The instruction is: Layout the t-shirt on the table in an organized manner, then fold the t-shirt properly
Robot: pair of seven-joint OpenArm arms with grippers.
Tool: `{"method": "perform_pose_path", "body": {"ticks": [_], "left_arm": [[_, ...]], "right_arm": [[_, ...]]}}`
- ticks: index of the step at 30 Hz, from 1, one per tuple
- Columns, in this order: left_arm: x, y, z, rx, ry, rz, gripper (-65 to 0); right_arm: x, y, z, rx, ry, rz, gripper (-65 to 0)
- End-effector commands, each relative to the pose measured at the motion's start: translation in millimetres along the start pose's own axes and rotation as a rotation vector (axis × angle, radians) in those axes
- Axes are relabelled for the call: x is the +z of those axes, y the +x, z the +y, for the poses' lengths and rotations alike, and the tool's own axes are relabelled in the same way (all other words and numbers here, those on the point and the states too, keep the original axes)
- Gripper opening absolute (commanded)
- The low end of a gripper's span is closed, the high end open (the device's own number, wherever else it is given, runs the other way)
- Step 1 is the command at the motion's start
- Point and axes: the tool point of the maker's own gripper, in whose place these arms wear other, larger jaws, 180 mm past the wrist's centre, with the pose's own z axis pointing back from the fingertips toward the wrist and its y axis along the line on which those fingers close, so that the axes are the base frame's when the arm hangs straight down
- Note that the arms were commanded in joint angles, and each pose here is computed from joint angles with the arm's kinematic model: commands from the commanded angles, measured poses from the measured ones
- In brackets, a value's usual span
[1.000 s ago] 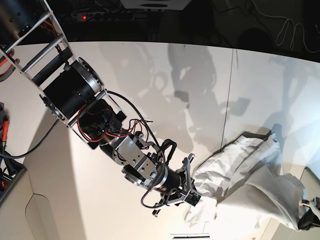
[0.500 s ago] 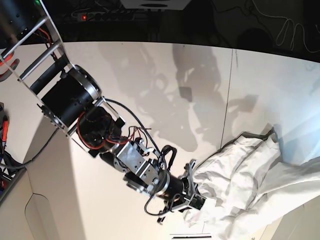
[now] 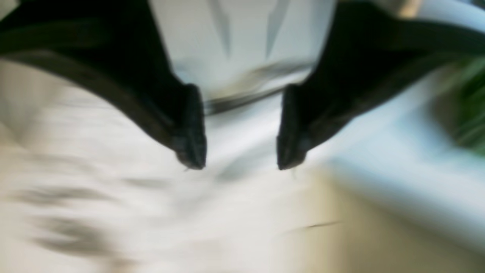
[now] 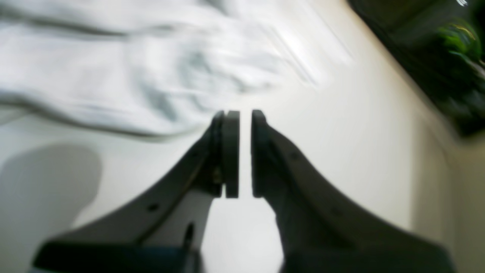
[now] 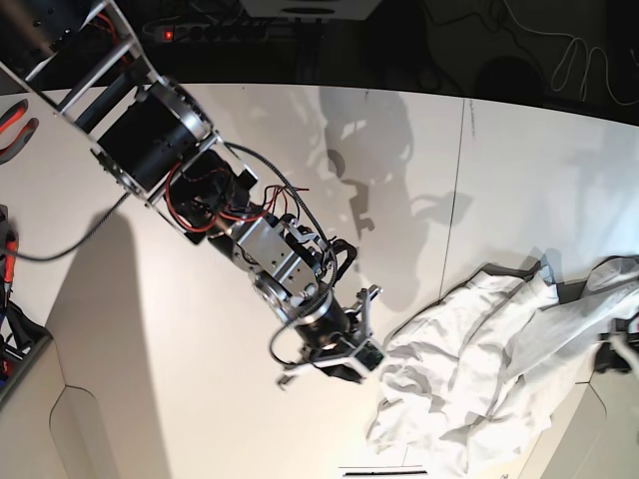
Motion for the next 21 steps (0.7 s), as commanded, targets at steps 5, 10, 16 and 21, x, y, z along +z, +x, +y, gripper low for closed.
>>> {"method": "perform_pose_path", "body": {"ticks": [5,10,16,21], "left_arm": [[-29,16,-87,0.036,-0.232,-0.105,-65.0],[-58,-23,-118,-0.003,-0.225,-0.030,-65.0],[-82,-78,-119,-0.033,-0.139,0.110,-65.0],[-91,-112,-128,-0.059,-0.102,0.203,-65.0]], "right_arm": [[12,-37,-85,-0.098,-0.312,0.098,-65.0],[32,-93,-141,-0.240,-0.431,0.246,-65.0],[45,-125,-169,-0.518,-0.399,0.253,-65.0],[38,-111,-165,-0.671,-0.294,0.187,-65.0]]}}
